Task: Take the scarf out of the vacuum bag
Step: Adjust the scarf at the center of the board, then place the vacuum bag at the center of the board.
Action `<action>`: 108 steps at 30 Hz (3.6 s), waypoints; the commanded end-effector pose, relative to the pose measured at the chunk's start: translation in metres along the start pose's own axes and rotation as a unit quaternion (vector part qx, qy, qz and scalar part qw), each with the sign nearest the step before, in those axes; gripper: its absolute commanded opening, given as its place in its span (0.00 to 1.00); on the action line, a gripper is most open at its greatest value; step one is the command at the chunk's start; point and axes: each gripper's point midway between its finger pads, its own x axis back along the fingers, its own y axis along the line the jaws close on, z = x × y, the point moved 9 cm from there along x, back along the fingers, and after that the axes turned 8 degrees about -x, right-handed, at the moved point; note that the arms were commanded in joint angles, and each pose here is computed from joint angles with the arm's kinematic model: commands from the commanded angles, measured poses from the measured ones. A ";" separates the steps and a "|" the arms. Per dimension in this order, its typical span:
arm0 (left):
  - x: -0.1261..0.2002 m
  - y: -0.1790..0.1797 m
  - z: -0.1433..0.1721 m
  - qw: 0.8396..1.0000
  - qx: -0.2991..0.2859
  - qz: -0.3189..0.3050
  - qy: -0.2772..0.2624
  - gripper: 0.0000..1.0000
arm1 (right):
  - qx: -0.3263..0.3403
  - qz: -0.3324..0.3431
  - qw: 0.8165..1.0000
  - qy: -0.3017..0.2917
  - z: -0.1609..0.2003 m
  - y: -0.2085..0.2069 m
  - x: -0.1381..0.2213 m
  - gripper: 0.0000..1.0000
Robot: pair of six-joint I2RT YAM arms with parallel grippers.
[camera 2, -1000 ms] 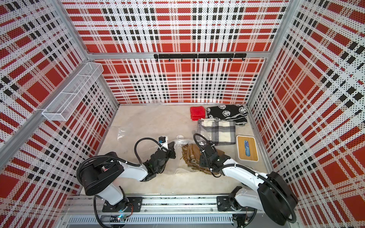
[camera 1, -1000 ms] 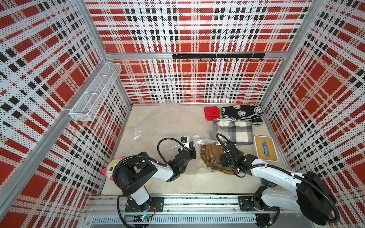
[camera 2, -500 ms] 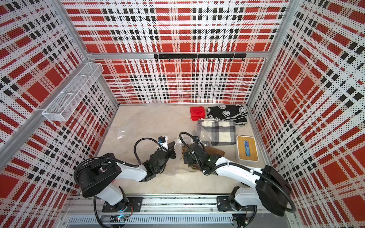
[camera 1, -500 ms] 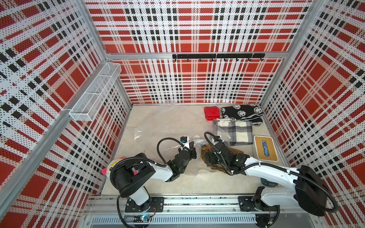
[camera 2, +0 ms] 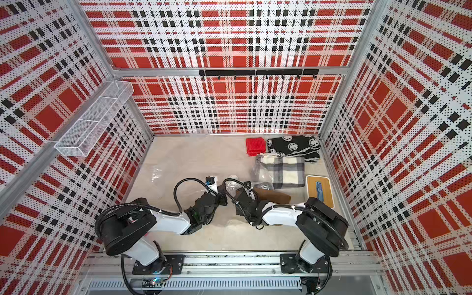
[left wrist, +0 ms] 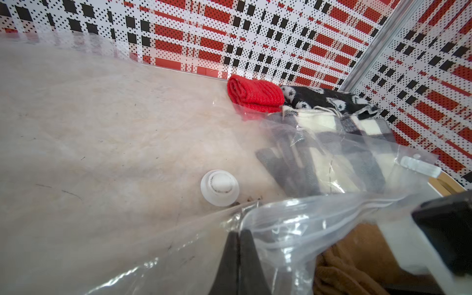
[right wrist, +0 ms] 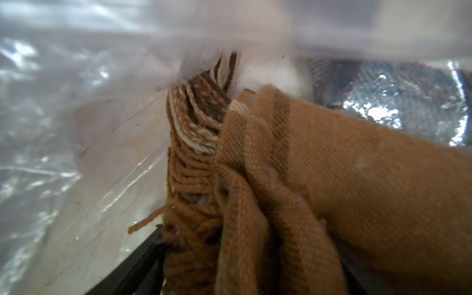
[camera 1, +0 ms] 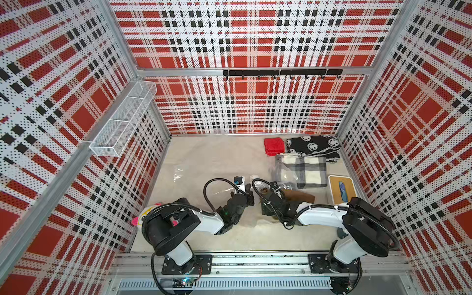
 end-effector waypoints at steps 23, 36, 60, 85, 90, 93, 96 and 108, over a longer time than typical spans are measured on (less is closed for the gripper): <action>-0.003 0.016 -0.026 0.999 0.019 -0.013 -0.022 0.00 | -0.052 0.081 0.994 -0.044 0.001 -0.088 0.049 0.31; 0.001 0.026 -0.088 0.996 0.048 0.026 -0.076 0.00 | -0.111 0.056 0.990 -0.059 -0.002 -0.116 0.058 0.32; 0.012 0.001 -0.180 0.970 0.096 0.168 -0.149 0.00 | -0.091 -0.072 0.993 -0.017 0.010 -0.085 0.020 0.52; -0.022 -0.066 -0.082 0.992 0.009 0.121 -0.029 0.34 | -0.134 -0.136 0.967 -0.170 -0.049 -0.087 0.087 0.96; -0.010 -0.084 -0.060 0.989 -0.013 0.148 -0.002 0.61 | -0.149 -0.130 0.960 -0.197 -0.076 -0.097 0.099 1.00; -0.012 -0.090 -0.048 0.988 -0.018 0.154 0.010 0.63 | -0.160 -0.162 0.953 -0.200 -0.098 -0.102 0.097 1.00; -0.015 -0.102 -0.030 0.985 -0.024 0.171 0.028 0.57 | -0.157 -0.150 0.957 -0.193 -0.121 -0.101 0.087 0.99; -0.034 -0.118 0.044 0.974 -0.016 0.207 0.095 0.52 | -0.132 -0.178 0.970 -0.096 -0.154 -0.080 -0.014 0.63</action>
